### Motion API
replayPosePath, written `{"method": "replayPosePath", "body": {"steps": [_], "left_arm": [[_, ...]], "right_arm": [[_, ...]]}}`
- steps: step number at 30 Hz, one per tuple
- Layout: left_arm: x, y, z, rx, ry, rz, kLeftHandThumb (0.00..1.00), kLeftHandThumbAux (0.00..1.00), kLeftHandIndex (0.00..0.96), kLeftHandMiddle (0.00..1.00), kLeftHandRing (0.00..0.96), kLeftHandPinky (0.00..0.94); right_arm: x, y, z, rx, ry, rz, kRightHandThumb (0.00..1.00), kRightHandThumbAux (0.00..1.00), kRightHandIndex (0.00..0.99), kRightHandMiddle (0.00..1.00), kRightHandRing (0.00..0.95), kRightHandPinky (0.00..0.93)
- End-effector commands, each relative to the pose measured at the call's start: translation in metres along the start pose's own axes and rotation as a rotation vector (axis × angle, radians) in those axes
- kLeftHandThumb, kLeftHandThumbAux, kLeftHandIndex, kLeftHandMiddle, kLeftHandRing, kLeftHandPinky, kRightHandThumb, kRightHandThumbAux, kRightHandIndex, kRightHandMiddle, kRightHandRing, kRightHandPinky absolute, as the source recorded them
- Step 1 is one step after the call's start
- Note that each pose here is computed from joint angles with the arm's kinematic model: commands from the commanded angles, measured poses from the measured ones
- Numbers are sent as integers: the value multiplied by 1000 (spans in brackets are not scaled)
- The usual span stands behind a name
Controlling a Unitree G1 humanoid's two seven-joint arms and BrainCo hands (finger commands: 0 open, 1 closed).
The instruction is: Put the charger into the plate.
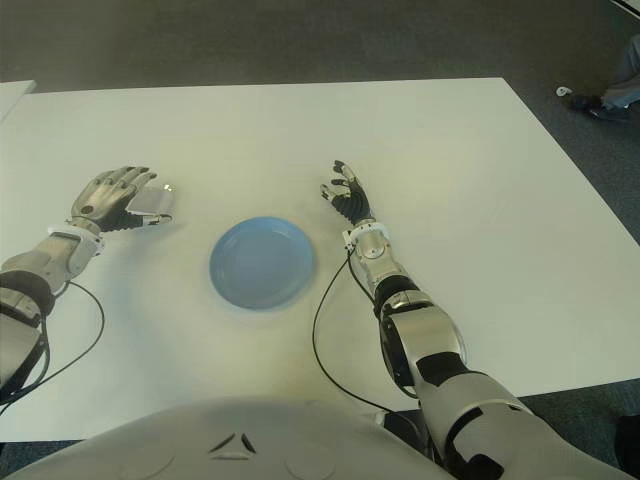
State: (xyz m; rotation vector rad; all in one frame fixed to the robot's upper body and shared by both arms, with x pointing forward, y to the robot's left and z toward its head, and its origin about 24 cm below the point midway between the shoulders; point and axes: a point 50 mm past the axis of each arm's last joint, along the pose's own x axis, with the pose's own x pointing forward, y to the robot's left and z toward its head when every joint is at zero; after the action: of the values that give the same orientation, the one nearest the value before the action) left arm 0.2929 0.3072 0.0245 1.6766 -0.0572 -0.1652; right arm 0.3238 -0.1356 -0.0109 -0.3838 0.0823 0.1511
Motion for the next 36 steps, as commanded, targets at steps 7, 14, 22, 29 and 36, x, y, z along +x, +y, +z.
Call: {"method": "replayPosePath", "body": {"steps": [7, 14, 22, 29, 36], "left_arm": [[-18, 4, 0, 8, -100, 33, 265, 221, 0, 0, 0, 0], [-33, 9, 2, 2, -162, 35, 234, 243, 0, 0, 0, 0], [-53, 14, 5, -13, -248, 91, 191, 261, 0, 0, 0, 0], [-57, 16, 4, -1, -270, 111, 169, 267, 0, 0, 0, 0], [-53, 15, 0, 20, -260, 107, 171, 264, 0, 0, 0, 0]], "right_arm": [[-30, 21, -46, -26, 220, 99, 244, 607, 17, 140, 208, 277], [-30, 21, -46, -35, 219, 92, 240, 603, 20, 156, 222, 282], [-30, 20, -46, -39, 222, 92, 255, 595, 22, 174, 244, 292], [-29, 20, -47, -44, 227, 94, 252, 594, 18, 175, 243, 292], [-29, 20, -46, -54, 227, 95, 246, 596, 21, 178, 250, 307]]}}
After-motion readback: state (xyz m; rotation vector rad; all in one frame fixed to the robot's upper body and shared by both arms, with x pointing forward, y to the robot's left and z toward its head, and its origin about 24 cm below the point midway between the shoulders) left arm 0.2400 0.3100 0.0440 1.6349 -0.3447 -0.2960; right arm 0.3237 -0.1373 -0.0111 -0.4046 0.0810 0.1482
